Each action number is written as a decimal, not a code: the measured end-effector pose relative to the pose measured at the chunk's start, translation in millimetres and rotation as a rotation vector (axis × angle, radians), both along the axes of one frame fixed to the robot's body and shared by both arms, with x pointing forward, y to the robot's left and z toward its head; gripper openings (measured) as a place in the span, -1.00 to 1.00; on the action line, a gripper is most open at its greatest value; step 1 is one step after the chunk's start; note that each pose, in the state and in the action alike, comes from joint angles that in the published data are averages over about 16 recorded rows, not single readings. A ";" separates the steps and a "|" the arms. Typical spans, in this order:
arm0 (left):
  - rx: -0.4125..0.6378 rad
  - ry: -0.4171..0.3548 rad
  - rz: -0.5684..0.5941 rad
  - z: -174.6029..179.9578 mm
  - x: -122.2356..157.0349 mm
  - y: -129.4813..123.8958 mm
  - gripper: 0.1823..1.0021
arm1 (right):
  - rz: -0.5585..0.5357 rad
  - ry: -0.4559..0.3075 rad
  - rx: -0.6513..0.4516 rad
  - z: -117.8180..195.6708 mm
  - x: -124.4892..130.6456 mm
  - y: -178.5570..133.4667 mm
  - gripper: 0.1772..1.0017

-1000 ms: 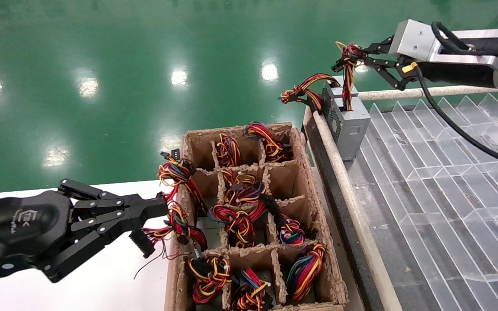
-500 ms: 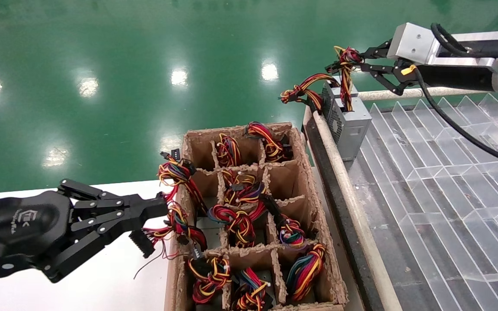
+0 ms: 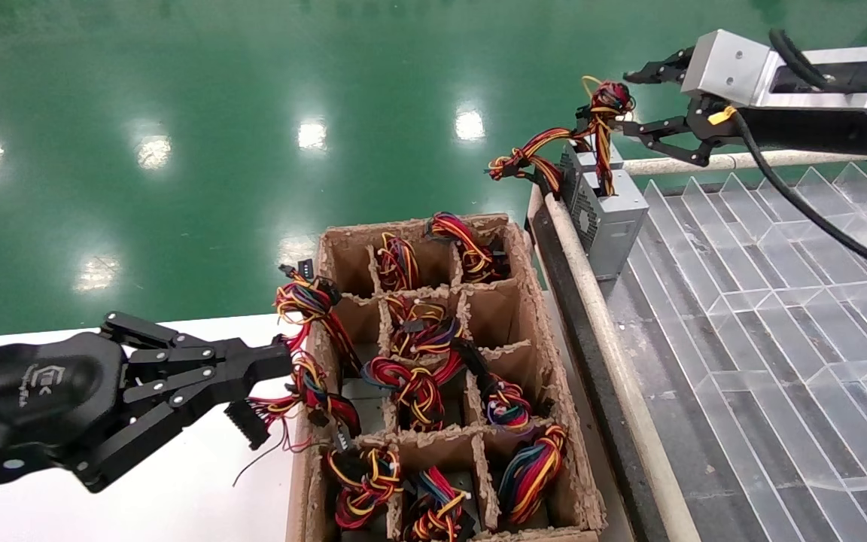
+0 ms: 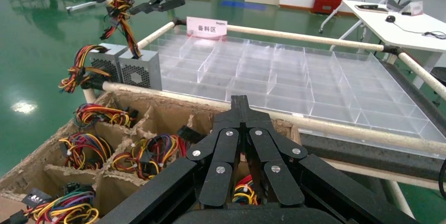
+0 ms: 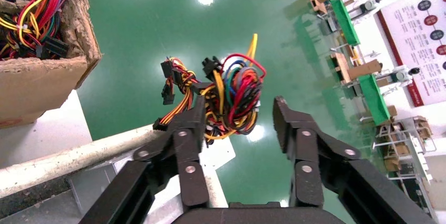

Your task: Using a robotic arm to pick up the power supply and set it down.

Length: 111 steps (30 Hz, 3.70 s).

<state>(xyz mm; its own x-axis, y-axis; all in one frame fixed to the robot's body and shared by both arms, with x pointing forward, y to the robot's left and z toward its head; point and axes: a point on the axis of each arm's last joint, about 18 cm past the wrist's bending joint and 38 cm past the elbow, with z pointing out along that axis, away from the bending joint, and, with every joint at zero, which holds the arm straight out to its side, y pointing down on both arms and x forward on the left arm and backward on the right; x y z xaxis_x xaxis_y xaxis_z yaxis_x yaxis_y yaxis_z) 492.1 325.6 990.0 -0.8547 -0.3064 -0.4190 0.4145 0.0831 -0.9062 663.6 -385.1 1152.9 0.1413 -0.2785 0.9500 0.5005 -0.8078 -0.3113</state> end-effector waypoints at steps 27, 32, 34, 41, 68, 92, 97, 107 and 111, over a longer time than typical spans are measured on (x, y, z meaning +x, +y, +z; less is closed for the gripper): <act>0.000 0.000 0.000 0.0 0.0 0.0 -0.98 | 0.291 0.039 0.278 -33.1 -43.7 -13.3 0.88; 0.000 0.000 0.000 0.0 0.0 0.0 -0.98 | 0.312 0.049 0.316 -41.3 -47.9 -18.0 0.95; 0.000 0.000 0.000 0.0 0.0 0.0 -0.98 | 0.318 0.053 0.320 -42.5 -49.5 -17.9 0.97; 0.000 0.000 0.000 0.0 0.0 0.0 -0.98 | 0.347 0.077 0.343 -50.8 -56.5 -16.4 0.99; 0.000 0.000 0.000 0.0 0.0 0.0 -0.34 | 0.564 0.316 0.410 -105.7 -113.6 26.6 1.00; 0.000 0.000 0.000 0.0 0.1 0.1 0.85 | 0.788 0.667 0.415 -163.1 -192.4 85.4 1.00; 0.000 0.000 0.001 0.0 0.1 0.1 0.94 | 0.795 0.677 0.414 -164.6 -195.0 87.0 1.00; 0.000 0.000 0.001 0.0 0.1 0.1 0.99 | 0.784 0.662 0.417 -162.2 -190.9 84.4 1.00; 0.000 0.000 0.001 0.0 0.1 0.1 1.00 | 0.781 0.659 0.418 -161.7 -189.8 83.8 1.00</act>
